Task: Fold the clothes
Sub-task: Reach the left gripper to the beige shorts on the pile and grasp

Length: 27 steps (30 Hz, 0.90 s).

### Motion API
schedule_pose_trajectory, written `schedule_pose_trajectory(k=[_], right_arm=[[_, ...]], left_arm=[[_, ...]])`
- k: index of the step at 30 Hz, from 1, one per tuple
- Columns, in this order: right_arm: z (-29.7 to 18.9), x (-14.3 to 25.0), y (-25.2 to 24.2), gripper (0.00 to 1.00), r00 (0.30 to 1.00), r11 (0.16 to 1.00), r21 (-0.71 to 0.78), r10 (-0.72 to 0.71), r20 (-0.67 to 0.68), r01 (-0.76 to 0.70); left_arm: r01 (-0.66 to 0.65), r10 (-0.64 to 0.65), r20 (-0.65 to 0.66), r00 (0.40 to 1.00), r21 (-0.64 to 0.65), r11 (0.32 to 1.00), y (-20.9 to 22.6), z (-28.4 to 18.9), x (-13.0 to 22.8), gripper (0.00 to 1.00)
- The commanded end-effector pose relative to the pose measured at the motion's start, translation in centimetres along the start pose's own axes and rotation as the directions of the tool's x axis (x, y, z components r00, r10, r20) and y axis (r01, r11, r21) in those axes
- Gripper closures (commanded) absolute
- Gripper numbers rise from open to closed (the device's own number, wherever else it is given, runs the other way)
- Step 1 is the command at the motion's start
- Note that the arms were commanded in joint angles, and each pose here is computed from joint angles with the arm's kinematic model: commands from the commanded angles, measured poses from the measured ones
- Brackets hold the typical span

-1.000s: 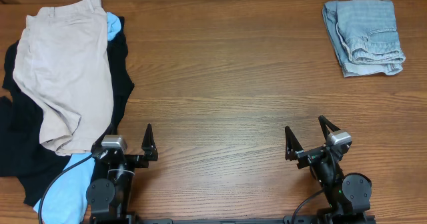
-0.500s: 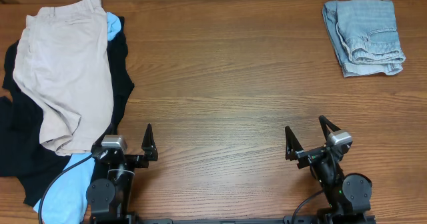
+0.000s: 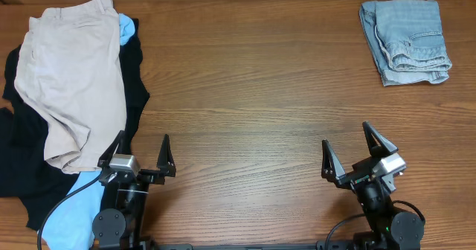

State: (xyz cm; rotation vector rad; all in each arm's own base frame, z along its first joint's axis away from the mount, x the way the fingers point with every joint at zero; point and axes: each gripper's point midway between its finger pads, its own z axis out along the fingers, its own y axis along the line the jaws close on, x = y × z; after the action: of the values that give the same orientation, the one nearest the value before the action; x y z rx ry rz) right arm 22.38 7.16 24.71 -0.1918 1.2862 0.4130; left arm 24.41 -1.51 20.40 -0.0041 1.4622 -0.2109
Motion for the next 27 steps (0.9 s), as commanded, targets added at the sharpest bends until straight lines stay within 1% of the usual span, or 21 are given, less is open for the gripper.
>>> schedule_pose_trajectory(k=[1,5,9,15,19,22,23,27], right_arm=[[-0.1,-0.9,0.3,0.00,0.999,1.000,-0.014,-0.002,0.047,0.003],[-0.2,-2.3,0.5,0.00,0.996,1.000,-0.020,-0.014,0.093,0.016],[-0.3,-4.4,0.9,0.00,0.991,0.999,-0.027,-0.024,0.134,0.028],[-0.7,-8.8,1.6,0.00,0.981,0.999,-0.026,-0.038,0.192,0.044],[-0.7,-11.4,1.7,0.00,0.983,0.999,-0.006,-0.038,0.181,0.040],[-0.3,-13.4,2.0,0.00,0.986,0.999,-0.004,-0.034,0.162,0.035],[0.2,-14.1,2.0,0.00,0.990,1.000,-0.001,-0.028,0.139,0.029],[2.0,-14.9,1.6,0.00,0.999,1.000,0.016,-0.002,0.033,0.002]], left_arm=[[-0.006,0.005,0.062,0.998,0.017,1.000,-0.6,-0.3,-2.7,0.00],[-0.016,0.016,0.116,0.993,0.000,1.000,-0.6,-0.7,-5.3,0.00],[-0.018,0.025,0.169,0.985,-0.043,0.999,-0.4,-1.3,-8.3,0.00],[-0.014,0.028,0.150,0.988,-0.096,0.995,0.0,-1.2,-11.7,0.00],[-0.043,0.050,0.052,0.997,-0.125,0.991,0.2,0.1,-13.6,0.00],[-0.048,0.039,-0.071,0.997,-0.139,0.989,0.4,1.9,-14.8,0.00],[-0.043,0.023,-0.138,0.990,-0.146,0.988,0.6,2.9,-15.3,0.00],[-0.034,-0.019,-0.318,0.948,-0.161,0.986,0.8,5.5,-16.6,0.00]])
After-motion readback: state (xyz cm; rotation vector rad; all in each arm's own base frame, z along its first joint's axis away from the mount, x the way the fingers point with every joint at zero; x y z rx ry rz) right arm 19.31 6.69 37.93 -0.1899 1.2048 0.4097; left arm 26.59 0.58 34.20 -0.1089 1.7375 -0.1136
